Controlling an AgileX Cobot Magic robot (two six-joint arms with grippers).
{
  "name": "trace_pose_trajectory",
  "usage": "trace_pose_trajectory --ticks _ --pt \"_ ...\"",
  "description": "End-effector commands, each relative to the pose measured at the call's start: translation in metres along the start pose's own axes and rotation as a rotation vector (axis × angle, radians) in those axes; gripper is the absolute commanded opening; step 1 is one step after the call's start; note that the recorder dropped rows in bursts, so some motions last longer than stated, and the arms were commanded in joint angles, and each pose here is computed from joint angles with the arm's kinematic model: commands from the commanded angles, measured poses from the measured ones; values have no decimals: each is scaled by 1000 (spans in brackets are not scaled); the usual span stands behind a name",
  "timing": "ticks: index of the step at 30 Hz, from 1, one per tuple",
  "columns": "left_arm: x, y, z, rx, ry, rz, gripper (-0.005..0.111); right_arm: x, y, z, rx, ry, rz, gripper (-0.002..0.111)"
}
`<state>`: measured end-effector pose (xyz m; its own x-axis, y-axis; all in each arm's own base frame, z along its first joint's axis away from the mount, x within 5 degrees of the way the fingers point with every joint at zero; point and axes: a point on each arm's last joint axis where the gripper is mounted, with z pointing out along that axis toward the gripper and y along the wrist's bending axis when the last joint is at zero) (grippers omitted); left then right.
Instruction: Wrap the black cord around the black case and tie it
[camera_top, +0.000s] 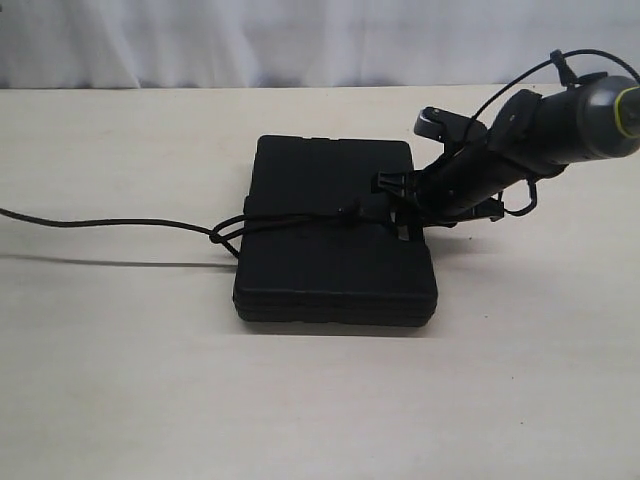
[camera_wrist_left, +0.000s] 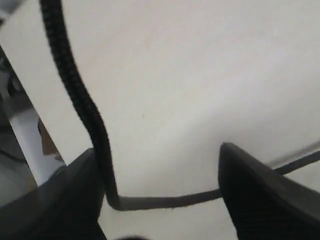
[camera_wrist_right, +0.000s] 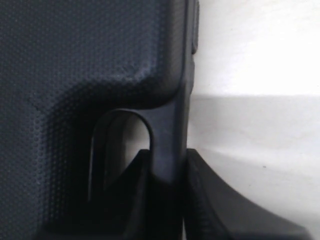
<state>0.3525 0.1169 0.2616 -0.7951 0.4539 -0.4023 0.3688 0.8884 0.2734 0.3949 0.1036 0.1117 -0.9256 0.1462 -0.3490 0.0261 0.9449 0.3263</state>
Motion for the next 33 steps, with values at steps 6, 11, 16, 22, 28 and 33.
trace_pose_trajectory --ticks 6,11,16,22,28,33 --pt "-86 -62 -19 -48 -252 298 62 -1 -3 -3 3 10 -37 5" --pt "-95 -103 -11 72 -197 528 62 -1 -3 -3 3 10 -54 5" --pt "-86 -150 23 363 -35 772 62 1 -3 -3 0 25 -61 5" --pt "-85 -193 63 503 31 874 50 1 -3 -4 -1 31 -81 5" --pt "-87 -205 74 508 12 930 45 1 -3 -4 -2 31 -87 5" --pt "-81 -210 89 545 50 928 45 2 -3 -4 -2 35 -86 5"
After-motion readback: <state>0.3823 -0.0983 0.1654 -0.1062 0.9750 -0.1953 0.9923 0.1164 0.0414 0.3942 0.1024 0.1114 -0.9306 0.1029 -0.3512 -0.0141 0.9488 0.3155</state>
